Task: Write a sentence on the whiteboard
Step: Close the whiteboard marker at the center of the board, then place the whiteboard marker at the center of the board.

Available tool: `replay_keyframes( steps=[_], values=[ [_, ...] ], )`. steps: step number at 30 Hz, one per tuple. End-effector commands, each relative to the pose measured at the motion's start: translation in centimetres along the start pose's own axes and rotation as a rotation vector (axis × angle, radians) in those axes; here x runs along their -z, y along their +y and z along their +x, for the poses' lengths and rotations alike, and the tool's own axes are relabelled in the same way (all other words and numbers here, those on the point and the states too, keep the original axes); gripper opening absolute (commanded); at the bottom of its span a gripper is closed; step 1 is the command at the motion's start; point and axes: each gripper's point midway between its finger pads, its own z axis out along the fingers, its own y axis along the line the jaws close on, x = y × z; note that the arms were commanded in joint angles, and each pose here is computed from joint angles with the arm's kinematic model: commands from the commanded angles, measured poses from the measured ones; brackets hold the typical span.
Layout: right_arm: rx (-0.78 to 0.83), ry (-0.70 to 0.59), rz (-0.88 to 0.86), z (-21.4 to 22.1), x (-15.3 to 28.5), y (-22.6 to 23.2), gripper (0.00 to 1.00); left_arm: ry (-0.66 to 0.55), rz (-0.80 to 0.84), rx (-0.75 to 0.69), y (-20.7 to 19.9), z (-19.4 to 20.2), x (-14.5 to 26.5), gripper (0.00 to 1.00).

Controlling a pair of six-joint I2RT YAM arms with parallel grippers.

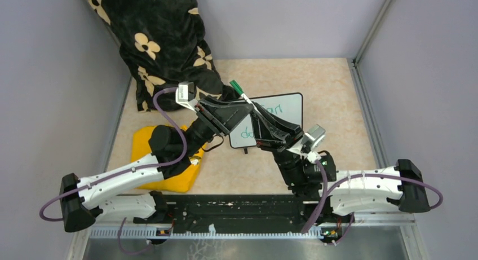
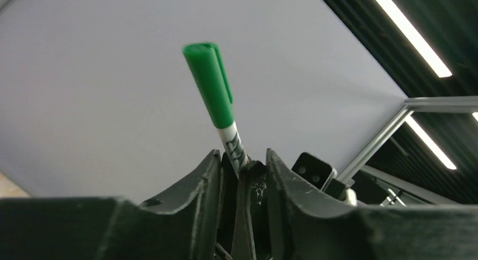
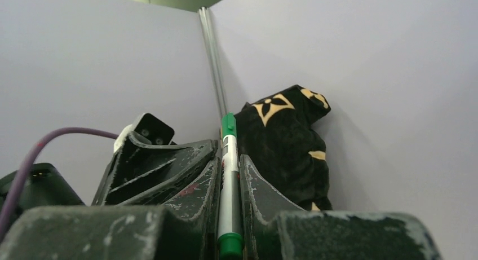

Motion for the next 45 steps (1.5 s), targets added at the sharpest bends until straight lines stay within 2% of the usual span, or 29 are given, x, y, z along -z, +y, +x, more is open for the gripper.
replay_keyframes(
  steps=[1,6,12,19,37,40,45],
  values=[
    [0.011,0.002,0.035,-0.7,-1.0,-0.7,0.0,0.151,-0.03,-0.054,1.2,3.6,1.6,0.43],
    [0.001,0.005,0.024,-0.7,-0.9,-0.5,0.0,0.084,-0.05,-0.087,1.0,1.9,1.8,0.55],
    [-0.019,0.013,-0.002,-0.8,-0.7,-0.2,0.0,0.021,-0.043,-0.121,0.4,-0.5,1.7,0.6],
    [-0.029,0.021,-0.021,-0.8,-0.5,0.0,0.0,-0.003,-0.001,-0.086,0.0,-2.3,1.4,0.64],
    [-0.02,0.033,-0.016,-0.4,-0.3,-0.1,0.0,0.07,0.064,-0.027,0.2,-0.9,1.1,0.51],
    [-0.017,0.033,-0.016,-0.4,-0.2,-0.1,0.0,0.069,0.065,-0.026,0.3,-0.9,1.2,0.46],
    [-0.016,0.035,-0.016,-0.3,-0.2,-0.2,0.0,0.066,0.06,-0.032,0.5,-0.8,1.3,0.32]
  ],
)
